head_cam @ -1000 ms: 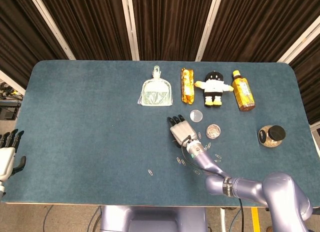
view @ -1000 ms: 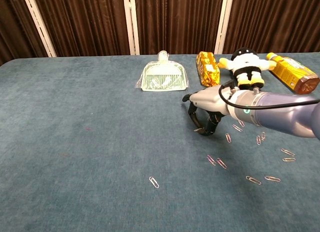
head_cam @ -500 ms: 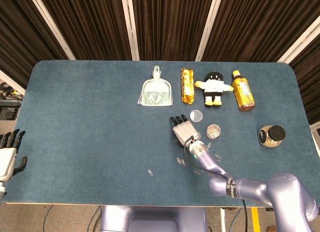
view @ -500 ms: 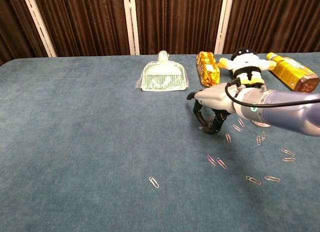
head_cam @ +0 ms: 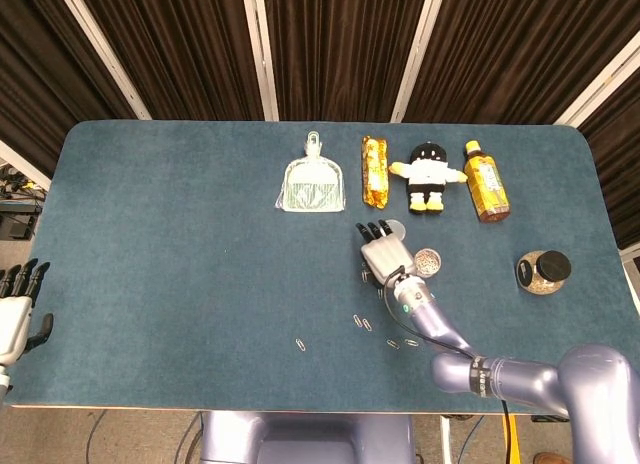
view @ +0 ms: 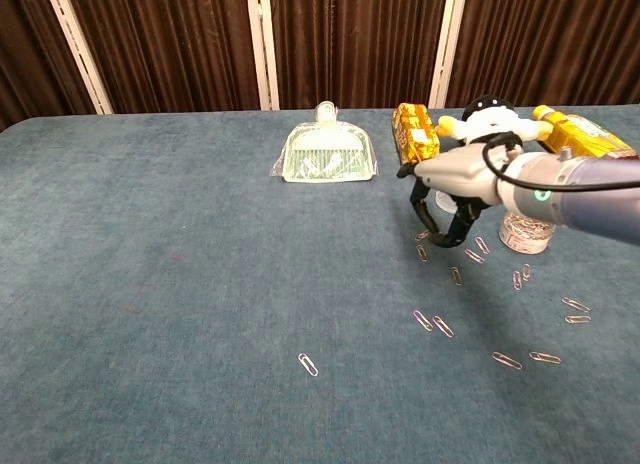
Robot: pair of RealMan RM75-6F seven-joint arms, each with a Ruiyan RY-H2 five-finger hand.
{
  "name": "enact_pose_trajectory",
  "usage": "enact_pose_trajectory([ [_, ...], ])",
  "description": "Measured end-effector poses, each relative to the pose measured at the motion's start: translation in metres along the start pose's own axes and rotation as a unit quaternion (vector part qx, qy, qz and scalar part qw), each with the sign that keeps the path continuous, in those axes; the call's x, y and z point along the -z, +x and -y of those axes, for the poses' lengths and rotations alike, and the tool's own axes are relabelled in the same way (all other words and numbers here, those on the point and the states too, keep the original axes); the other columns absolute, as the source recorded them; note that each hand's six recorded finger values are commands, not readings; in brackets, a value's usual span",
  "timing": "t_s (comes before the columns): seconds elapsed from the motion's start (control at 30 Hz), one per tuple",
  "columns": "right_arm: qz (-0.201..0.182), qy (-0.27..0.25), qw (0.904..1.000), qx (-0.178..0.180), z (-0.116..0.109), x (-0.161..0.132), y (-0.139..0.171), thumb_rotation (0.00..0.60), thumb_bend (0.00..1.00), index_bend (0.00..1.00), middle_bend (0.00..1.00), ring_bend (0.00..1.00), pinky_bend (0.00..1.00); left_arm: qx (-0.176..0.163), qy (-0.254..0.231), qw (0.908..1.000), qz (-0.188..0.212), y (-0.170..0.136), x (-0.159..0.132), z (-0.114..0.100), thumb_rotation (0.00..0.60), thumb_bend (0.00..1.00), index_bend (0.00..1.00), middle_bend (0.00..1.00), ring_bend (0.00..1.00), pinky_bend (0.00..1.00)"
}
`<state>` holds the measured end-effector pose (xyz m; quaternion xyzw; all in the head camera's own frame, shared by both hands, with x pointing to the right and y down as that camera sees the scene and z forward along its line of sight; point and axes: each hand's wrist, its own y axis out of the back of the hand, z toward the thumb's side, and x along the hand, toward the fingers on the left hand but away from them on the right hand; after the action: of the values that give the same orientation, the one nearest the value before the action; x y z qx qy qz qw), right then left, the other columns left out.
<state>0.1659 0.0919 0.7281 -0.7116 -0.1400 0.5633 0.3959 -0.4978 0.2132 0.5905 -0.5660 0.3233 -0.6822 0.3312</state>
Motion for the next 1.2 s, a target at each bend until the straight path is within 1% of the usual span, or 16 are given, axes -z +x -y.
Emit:
enact_pose_trajectory([
  [0.17, 0.019, 0.002, 0.9998, 0.008, -0.008, 0.021, 0.004, 0.6, 0.45, 0.62, 0.0, 0.0, 0.0, 0.0, 0.002, 1.0, -0.003, 0.0, 0.0, 0.0, 0.6, 0.48, 0.0, 0.0, 0.0, 0.0],
  [0.3, 0.054, -0.001, 0.9984, 0.014, -0.016, 0.059, 0.012, 0.6, 0.45, 0.62, 0.0, 0.0, 0.0, 0.001, 0.009, 1.0, -0.002, 0.002, -0.004, 0.001, 0.6, 0.48, 0.0, 0.0, 0.0, 0.0],
  [0.4, 0.07, -0.008, 0.9975, 0.014, -0.017, 0.077, 0.017, 0.6, 0.45, 0.62, 0.0, 0.0, 0.0, 0.003, 0.011, 0.9999, -0.001, 0.003, -0.007, 0.002, 0.6, 0.48, 0.0, 0.0, 0.0, 0.0],
  [0.6, 0.084, -0.012, 0.9963, 0.012, -0.015, 0.095, 0.022, 0.6, 0.45, 0.61, 0.0, 0.0, 0.0, 0.003, 0.012, 0.9999, 0.003, 0.004, -0.012, 0.002, 0.6, 0.48, 0.0, 0.0, 0.0, 0.0],
  [0.77, 0.088, -0.018, 0.9959, 0.01, -0.012, 0.104, 0.026, 0.6, 0.45, 0.61, 0.0, 0.0, 0.0, 0.003, 0.015, 0.9998, 0.008, 0.005, -0.017, 0.001, 0.6, 0.48, 0.0, 0.0, 0.0, 0.0],
  [1.2, 0.086, -0.019, 0.9962, -0.002, 0.001, 0.104, 0.028, 0.6, 0.44, 0.6, 0.0, 0.0, 0.0, 0.002, 0.017, 0.9997, 0.015, 0.003, -0.02, 0.001, 0.6, 0.48, 0.0, 0.0, 0.0, 0.0],
])
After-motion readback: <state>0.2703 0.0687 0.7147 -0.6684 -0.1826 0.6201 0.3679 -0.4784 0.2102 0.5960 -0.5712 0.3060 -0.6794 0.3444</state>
